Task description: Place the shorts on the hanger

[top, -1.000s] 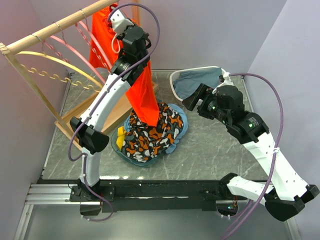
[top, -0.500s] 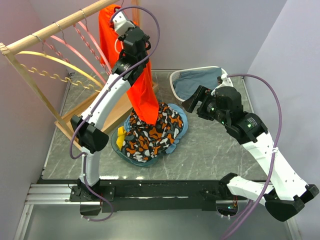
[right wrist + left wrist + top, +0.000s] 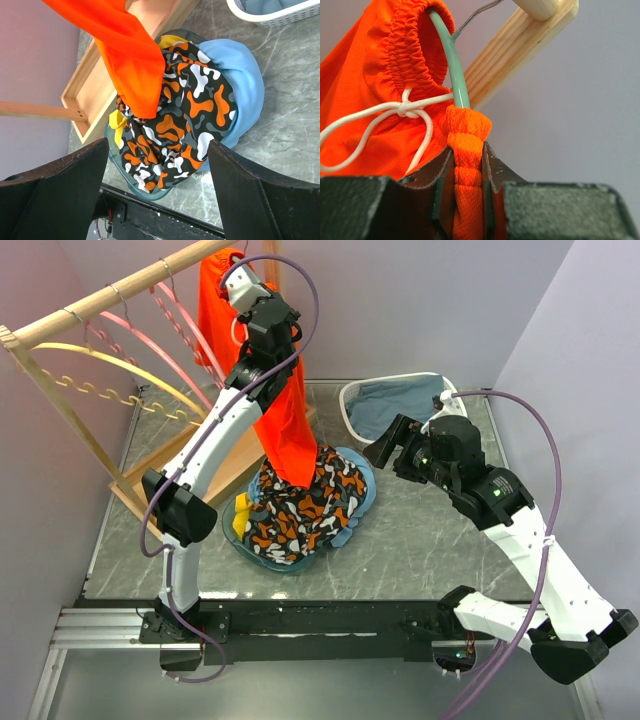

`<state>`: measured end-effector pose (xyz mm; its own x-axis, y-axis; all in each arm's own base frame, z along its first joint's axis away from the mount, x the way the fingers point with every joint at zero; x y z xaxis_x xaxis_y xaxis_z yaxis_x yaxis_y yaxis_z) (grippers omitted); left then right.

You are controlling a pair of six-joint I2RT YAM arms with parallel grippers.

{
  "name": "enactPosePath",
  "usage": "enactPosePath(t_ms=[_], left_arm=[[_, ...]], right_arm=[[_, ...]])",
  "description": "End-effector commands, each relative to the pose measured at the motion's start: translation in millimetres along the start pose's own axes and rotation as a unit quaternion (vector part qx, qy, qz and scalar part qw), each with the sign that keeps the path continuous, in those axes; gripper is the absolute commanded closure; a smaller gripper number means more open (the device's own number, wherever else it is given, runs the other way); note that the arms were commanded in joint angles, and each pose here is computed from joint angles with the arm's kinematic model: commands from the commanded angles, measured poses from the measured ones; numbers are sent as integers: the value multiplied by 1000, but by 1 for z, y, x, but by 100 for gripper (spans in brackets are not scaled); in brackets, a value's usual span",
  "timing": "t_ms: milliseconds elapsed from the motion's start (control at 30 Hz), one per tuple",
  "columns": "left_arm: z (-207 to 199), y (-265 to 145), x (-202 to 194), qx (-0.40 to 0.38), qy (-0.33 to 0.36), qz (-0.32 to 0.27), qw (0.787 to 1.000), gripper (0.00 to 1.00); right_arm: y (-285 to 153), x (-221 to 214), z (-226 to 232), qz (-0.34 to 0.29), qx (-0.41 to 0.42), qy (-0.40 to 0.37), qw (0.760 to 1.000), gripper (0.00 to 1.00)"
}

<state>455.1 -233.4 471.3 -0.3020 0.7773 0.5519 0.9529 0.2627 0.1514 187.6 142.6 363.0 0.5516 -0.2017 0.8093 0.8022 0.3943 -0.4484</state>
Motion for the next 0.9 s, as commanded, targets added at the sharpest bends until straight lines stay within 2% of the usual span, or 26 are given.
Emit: enactPosePath(t_ms=[0, 133, 200, 233, 267, 400, 467, 500, 633, 800, 867], left_arm=[[-26, -7, 36, -45, -51, -21, 997, 87], [-29, -7, 37, -51, -53, -19, 997, 80], [-29, -9, 37, -53, -54, -15, 997, 73], [-27, -8, 34, -52, -53, -10, 997, 63], [-28, -10, 37, -55, -54, -8, 997, 58], [-30, -18, 35, -74, -44, 34, 996, 46], [-33, -26, 45, -83, -48, 46, 994, 31], [-24, -28, 37, -79, -38, 59, 994, 27], [-27, -47, 52, -104, -46, 89, 989, 12], [-21, -64, 58, -107, -31, 133, 985, 1], [-23, -72, 65, -114, -30, 146, 982, 1]], right_arm=[[0, 2, 2, -23, 9, -11, 1000, 13], [2, 3, 4, -22, 13, -15, 1000, 13], [3, 5, 4, -23, 13, -18, 999, 13], [4, 5, 5, -22, 13, -19, 999, 13], [5, 5, 6, -23, 15, -19, 999, 13], [10, 5, 14, -26, 27, -30, 999, 12], [13, 5, 16, -27, 26, -38, 999, 12], [13, 5, 17, -28, 26, -42, 998, 12], [16, 8, 19, -43, 26, -46, 998, 12], [25, 8, 23, -46, 29, -57, 997, 12], [27, 7, 26, -48, 30, -63, 996, 12]])
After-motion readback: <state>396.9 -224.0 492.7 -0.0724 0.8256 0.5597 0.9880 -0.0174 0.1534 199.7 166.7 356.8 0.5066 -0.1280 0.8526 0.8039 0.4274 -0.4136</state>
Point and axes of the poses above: each gripper's point midway between its finger pads, its own y axis out along the fingers, its own z axis along the line the jaws close on, x = y × z, the point moved 9 cm from there along -y, back along the fingers, and after that the axes turned 15 degrees about -y, right-handed, at the moved point
